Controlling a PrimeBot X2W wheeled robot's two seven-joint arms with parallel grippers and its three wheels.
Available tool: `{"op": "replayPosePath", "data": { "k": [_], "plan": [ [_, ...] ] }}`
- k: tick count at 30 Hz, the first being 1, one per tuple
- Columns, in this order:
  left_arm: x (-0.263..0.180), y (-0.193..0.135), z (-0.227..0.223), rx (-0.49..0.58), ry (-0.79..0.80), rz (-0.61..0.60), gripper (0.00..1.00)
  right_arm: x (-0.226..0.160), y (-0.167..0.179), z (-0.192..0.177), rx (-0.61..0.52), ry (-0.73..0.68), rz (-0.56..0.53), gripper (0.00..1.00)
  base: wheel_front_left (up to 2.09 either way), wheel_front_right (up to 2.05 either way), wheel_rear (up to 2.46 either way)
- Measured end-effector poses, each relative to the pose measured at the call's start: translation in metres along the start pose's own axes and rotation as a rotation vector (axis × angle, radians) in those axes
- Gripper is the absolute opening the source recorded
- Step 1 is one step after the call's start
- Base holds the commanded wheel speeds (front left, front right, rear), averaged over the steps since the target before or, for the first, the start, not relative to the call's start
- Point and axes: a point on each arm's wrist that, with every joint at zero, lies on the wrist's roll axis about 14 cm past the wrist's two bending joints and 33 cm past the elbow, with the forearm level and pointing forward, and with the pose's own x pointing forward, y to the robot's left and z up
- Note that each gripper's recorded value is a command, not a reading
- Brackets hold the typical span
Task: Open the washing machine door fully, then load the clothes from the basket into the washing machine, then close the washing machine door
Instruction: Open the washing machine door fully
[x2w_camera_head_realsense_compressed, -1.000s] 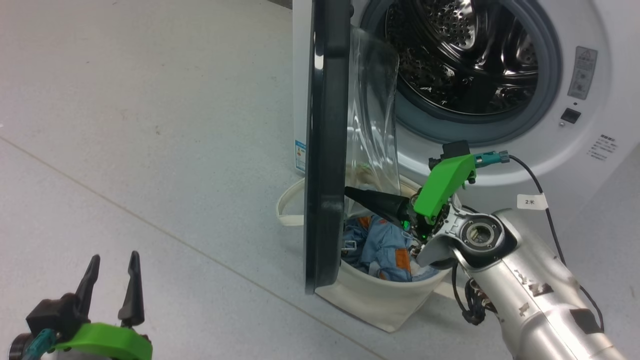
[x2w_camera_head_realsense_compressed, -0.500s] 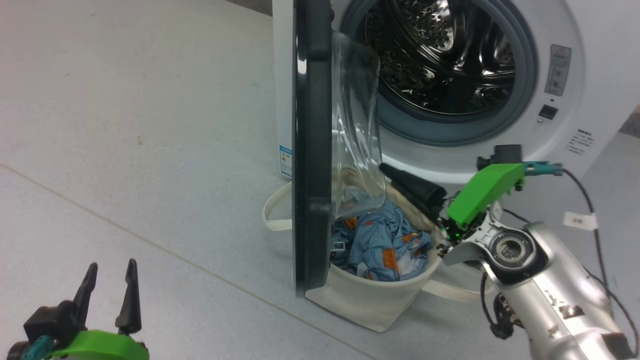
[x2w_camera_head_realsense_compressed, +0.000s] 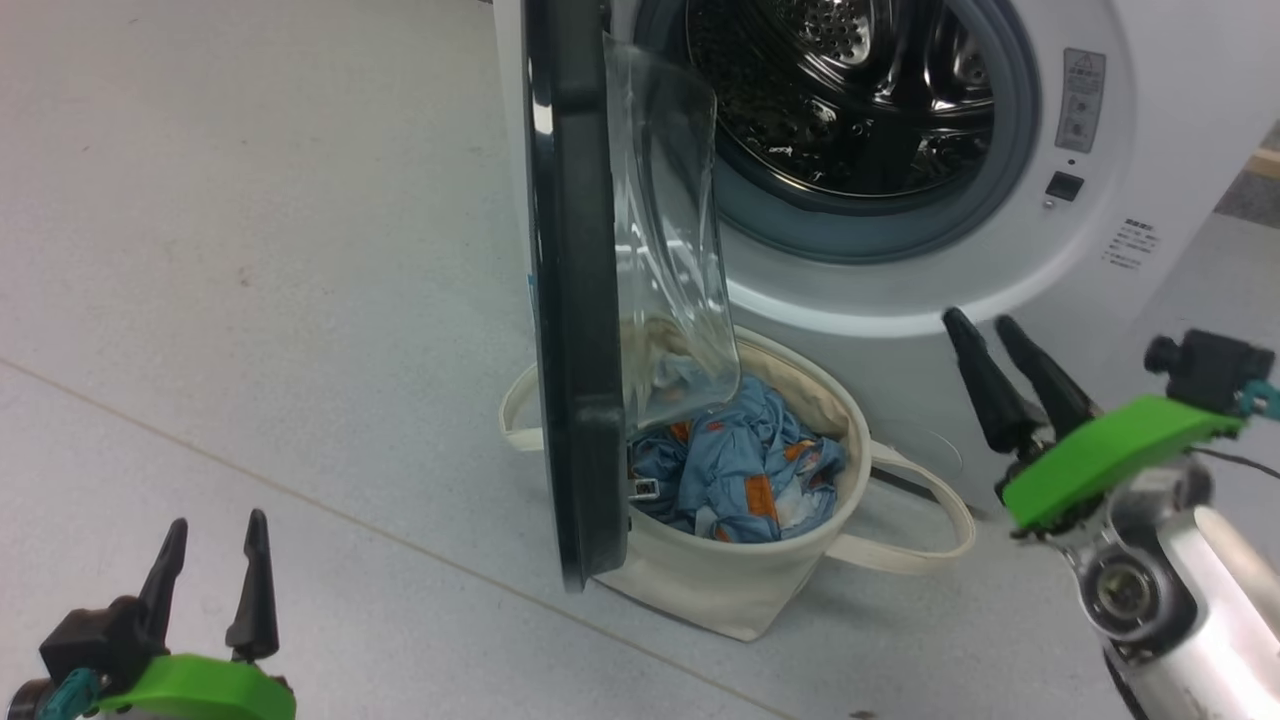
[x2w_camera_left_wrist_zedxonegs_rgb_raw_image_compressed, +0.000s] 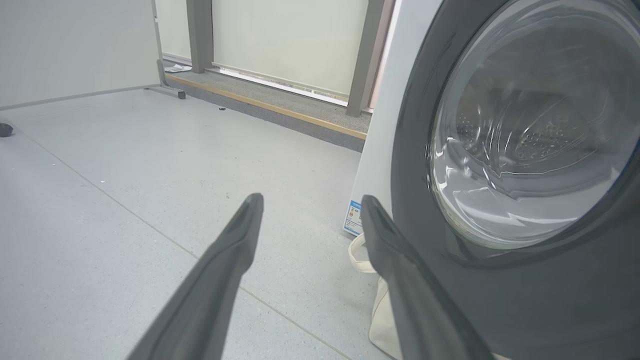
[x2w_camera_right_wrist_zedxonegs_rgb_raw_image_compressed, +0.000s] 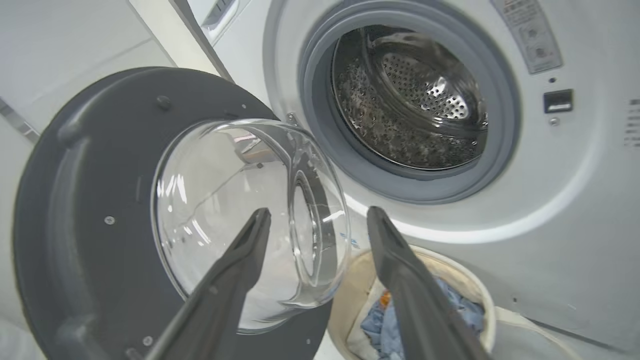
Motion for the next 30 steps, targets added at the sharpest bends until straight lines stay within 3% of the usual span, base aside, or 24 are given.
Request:
{"op": "replayPosePath", "data": {
  "k": [9, 17, 22, 30],
  "plan": [
    [0.007, -0.011, 0.002, 0.000, -0.008, -0.020, 1.00, -0.045, -0.052, 0.003, -0.211, -0.094, -0.168, 1.00, 0.00, 0.00, 0.00],
    [0.015, -0.023, 0.004, 0.014, -0.012, -0.045, 1.00, -0.064, -0.068, -0.008, -0.379, -0.103, -0.220, 1.00, 0.00, 0.00, 0.00],
    [0.017, -0.022, 0.003, -0.008, -0.011, -0.029, 1.00, -0.069, -0.072, -0.028, -0.341, -0.076, -0.244, 1.00, 0.00, 0.00, 0.00],
    [0.016, -0.018, 0.005, -0.008, -0.017, -0.015, 1.00, -0.069, -0.070, -0.031, -0.353, -0.076, -0.243, 1.00, 0.00, 0.00, 0.00]
  ]
}}
